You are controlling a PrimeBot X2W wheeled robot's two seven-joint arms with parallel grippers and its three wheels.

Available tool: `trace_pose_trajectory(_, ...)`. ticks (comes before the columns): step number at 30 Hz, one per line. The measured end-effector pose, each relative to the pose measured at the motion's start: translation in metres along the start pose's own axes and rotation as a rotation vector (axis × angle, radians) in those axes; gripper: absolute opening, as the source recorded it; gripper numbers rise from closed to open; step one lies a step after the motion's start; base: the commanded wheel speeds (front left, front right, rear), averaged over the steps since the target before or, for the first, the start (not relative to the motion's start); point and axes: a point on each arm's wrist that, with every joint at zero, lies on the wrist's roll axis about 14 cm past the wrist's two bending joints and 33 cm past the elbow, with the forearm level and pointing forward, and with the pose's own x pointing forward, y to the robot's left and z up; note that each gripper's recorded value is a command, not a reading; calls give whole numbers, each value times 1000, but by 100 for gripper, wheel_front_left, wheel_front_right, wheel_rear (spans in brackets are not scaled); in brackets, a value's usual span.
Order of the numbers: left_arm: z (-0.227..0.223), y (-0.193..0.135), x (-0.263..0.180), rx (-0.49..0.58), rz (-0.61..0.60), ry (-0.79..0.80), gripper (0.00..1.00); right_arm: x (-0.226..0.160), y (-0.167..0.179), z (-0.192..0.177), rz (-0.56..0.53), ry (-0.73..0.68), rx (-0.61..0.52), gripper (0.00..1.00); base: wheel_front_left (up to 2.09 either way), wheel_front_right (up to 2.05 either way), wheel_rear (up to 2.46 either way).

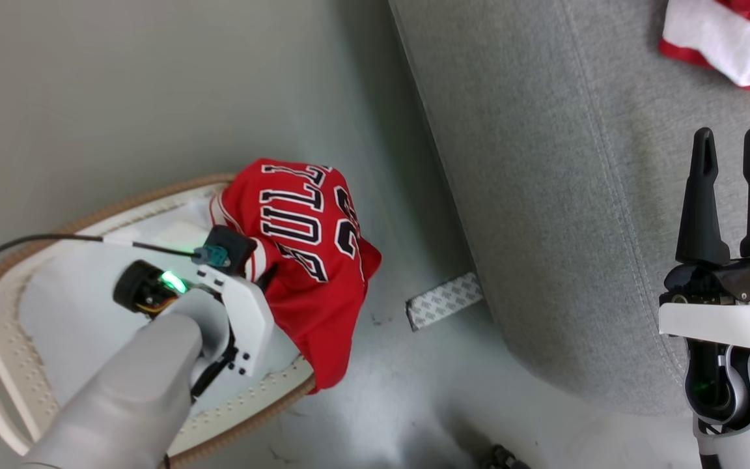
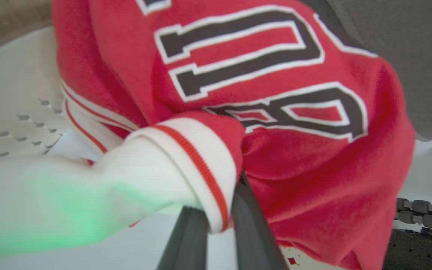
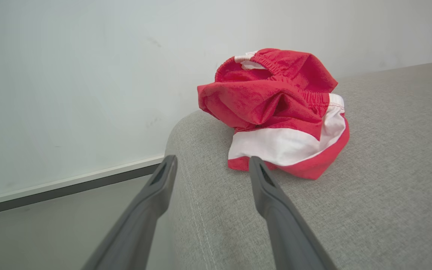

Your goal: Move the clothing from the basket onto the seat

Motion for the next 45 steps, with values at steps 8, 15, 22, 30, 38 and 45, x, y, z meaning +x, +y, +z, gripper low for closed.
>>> trace_pose_trajectory(8,35,-27,-25,5,-1,-120,0,-5,7,34,24,-82,-10,100,0,0,0)
trace_pose_trajectory(15,80,-63,-62,15,6,-266,0,-28,8,68,40,-153,-9,100,0,0,0)
trace_pose_trajectory(22,135,-92,-112,96,34,-420,0,-56,9,101,72,-228,22,100,0,0,0)
trace_pose_trajectory(30,211,-139,-187,204,48,-682,0,-85,23,113,140,-260,80,100,0,0,0)
trace_pose_trajectory(38,259,-171,-268,335,139,-899,0,-108,53,123,251,-286,127,100,0,0,0)
trace_pose_trajectory(45,311,-197,-342,474,220,-1064,0,-117,87,116,354,-263,142,100,0,0,0)
